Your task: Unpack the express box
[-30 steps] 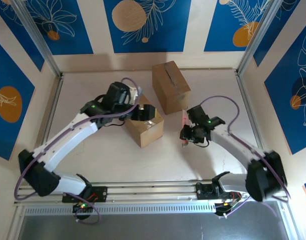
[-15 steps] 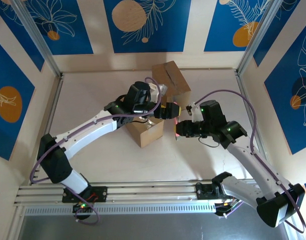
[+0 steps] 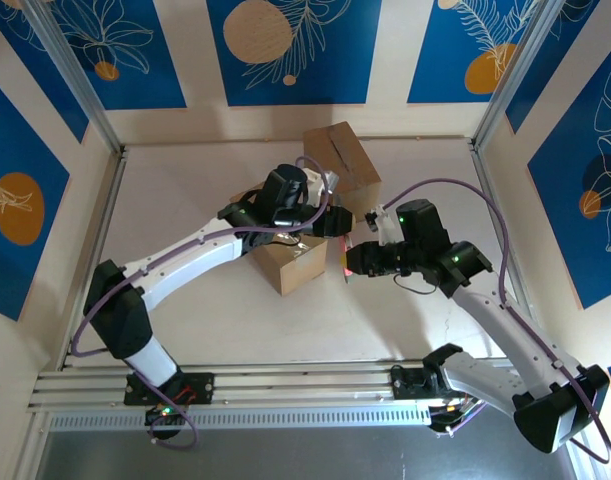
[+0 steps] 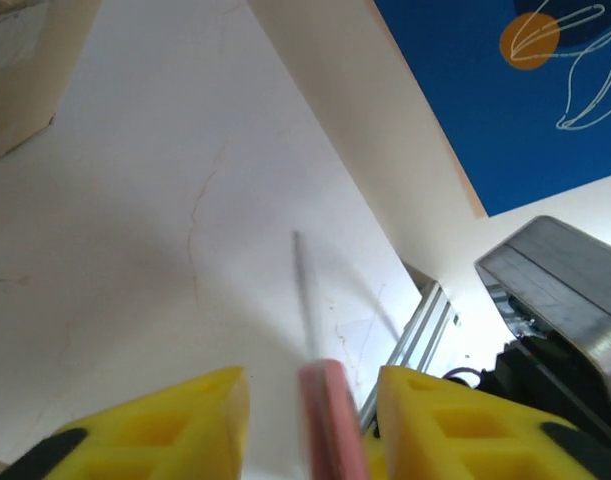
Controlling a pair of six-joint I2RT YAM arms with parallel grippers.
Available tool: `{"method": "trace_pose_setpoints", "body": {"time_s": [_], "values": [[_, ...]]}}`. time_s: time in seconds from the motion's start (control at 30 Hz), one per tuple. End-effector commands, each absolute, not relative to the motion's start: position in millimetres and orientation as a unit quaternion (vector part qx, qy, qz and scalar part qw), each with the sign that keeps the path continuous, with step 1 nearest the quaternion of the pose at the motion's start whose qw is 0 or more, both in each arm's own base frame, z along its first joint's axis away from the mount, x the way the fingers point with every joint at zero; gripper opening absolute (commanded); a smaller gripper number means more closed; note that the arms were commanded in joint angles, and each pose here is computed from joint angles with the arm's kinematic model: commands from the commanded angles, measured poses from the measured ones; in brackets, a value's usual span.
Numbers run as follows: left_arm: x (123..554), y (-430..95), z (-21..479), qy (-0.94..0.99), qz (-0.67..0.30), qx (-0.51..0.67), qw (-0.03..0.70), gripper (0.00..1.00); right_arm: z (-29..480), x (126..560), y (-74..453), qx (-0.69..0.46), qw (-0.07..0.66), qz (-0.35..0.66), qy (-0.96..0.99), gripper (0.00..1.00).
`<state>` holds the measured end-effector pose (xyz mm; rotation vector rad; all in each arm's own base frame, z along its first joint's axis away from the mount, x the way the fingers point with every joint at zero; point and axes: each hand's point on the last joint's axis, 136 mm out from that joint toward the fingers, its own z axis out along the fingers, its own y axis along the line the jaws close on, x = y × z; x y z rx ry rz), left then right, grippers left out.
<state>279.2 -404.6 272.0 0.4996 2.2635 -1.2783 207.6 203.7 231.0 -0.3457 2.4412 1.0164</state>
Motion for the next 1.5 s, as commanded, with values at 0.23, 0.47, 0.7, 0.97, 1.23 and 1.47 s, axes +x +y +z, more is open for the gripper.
{"method": "trace_pose_setpoints", "body": {"time_s": [0.23, 0.47, 0.7, 0.97, 1.23, 1.47], "values": [[277.3, -396.3, 303.3, 0.812, -0.472, 0.190, 0.288, 0.00, 264.2, 200.6, 218.7, -0.174, 0.266, 0.424, 0.848, 0.59], [238.9, -395.9, 382.8, 0.704, -0.580, 0.256, 0.320, 0.00, 314.7, 189.7, 224.2, -0.229, 0.294, 0.535, 0.758, 0.99], [216.9, -389.9, 432.2, 0.622, -0.651, 0.272, 0.340, 0.00, 368.2, 184.2, 224.9, -0.248, 0.328, 0.614, 0.674, 0.97], [226.2, -379.7, 435.9, 0.617, -0.646, 0.238, 0.381, 0.00, 407.0, 174.3, 230.5, -0.242, 0.366, 0.642, 0.629, 0.74], [228.2, -374.0, 441.5, 0.608, -0.650, 0.221, 0.398, 0.00, 400.3, 171.1, 240.9, -0.239, 0.343, 0.651, 0.634, 0.58], [231.0, -376.8, 439.9, 0.604, -0.659, 0.214, 0.394, 0.00, 403.0, 171.0, 246.9, -0.240, 0.340, 0.658, 0.628, 0.49]]}}
